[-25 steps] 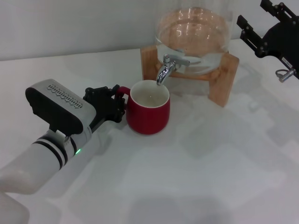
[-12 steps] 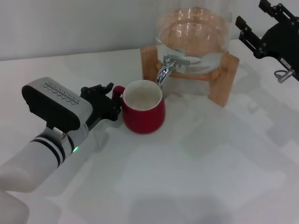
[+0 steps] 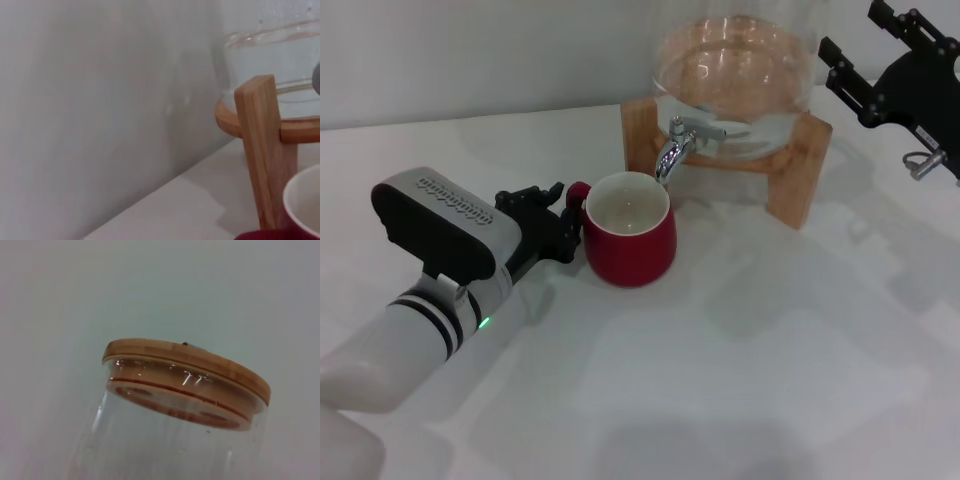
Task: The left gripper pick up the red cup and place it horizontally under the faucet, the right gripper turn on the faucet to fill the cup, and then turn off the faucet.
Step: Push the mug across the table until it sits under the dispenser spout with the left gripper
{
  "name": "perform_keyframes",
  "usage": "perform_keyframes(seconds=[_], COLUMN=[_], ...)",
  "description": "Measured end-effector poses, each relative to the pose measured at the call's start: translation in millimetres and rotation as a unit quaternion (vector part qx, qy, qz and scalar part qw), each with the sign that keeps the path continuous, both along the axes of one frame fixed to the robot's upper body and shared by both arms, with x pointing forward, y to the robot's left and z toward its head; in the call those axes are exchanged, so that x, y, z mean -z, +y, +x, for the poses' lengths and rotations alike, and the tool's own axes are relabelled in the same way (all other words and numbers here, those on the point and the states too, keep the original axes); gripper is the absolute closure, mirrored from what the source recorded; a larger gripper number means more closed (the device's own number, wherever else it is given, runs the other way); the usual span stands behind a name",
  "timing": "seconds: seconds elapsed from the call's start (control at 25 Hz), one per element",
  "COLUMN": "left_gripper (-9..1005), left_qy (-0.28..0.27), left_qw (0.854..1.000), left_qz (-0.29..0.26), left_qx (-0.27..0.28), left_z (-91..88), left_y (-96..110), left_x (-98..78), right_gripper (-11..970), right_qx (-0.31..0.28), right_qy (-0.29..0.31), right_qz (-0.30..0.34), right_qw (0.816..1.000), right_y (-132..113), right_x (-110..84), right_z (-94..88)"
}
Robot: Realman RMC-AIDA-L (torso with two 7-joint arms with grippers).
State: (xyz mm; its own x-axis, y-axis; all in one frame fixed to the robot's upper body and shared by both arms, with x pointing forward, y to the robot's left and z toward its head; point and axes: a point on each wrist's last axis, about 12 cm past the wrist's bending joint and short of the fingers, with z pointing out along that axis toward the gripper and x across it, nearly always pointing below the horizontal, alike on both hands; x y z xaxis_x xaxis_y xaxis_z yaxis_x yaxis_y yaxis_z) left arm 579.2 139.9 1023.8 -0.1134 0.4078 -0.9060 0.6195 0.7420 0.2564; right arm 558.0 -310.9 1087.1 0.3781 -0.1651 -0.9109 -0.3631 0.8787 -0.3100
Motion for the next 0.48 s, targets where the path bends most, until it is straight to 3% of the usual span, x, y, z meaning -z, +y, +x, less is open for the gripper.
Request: perform_keyframes(seconds=[0.48], left_gripper=[746], left_qy=[0.007], left_qw=[1.0], left_qz=[0.0], left_qx=[0.014], left_z=[-3.5], left_y=[-9.4], left_x=[-0.2], right_gripper=[297], right_qx=[-0.003], right_qy=[0.0], right_qz=[-0.004], right_qw=[1.0], right_y=[0.3], right_x=[0.2], right_z=[-0.1])
